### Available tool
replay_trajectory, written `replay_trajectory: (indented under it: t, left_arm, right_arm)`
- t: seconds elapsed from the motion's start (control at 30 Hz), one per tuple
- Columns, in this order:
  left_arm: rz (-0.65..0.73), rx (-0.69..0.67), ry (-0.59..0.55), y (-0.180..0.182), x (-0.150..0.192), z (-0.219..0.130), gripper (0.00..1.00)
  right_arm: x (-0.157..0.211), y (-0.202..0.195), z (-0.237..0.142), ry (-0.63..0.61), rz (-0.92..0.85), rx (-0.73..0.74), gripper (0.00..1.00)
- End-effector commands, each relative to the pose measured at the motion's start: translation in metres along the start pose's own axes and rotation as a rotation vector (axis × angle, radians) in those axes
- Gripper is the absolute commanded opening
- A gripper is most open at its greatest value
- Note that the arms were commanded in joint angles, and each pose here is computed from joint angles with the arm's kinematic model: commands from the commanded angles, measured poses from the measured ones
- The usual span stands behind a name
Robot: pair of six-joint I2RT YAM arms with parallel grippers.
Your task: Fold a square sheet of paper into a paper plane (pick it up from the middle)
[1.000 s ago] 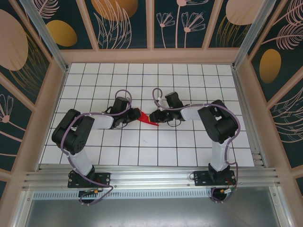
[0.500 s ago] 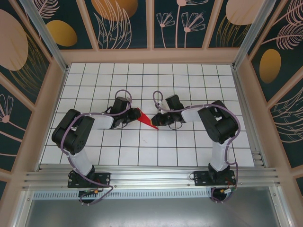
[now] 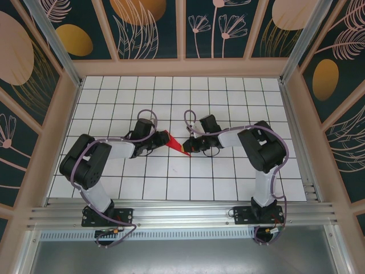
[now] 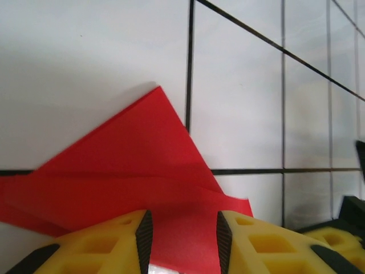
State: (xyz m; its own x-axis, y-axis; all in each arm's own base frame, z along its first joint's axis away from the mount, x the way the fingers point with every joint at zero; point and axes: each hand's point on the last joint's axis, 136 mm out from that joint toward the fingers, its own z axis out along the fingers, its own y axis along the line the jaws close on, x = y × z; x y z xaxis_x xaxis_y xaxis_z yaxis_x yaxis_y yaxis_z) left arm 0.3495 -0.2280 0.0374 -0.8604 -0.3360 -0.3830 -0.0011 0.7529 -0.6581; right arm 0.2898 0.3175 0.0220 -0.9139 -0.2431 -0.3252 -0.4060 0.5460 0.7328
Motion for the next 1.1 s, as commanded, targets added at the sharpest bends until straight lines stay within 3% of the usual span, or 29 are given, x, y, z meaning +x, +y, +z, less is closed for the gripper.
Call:
replay_trajectory:
  t: [0.0,0.23,0.5,1.07]
  left_arm:
    - [0.020,0.151,-0.058,-0.034,-0.012,-0.019,0.38]
    - [0.042,0.222,-0.051,-0.047,0.004,-0.024,0.38]
    - [0.058,0.258,0.034,-0.057,0.026,-0.007,0.37]
    - [-0.007,0.072,0.071,-0.017,0.033,0.020,0.32]
  right_arm:
    - [0.008,-0.012,0.008,0.026,0.048,0.008,0.00]
    - [0.010,-0.020,0.014,0.031,0.103,0.020,0.00]
    - [0.014,-0.029,0.018,0.050,0.142,0.049,0.00]
    - [0.018,-0.035,0.019,0.064,0.146,0.068,0.00]
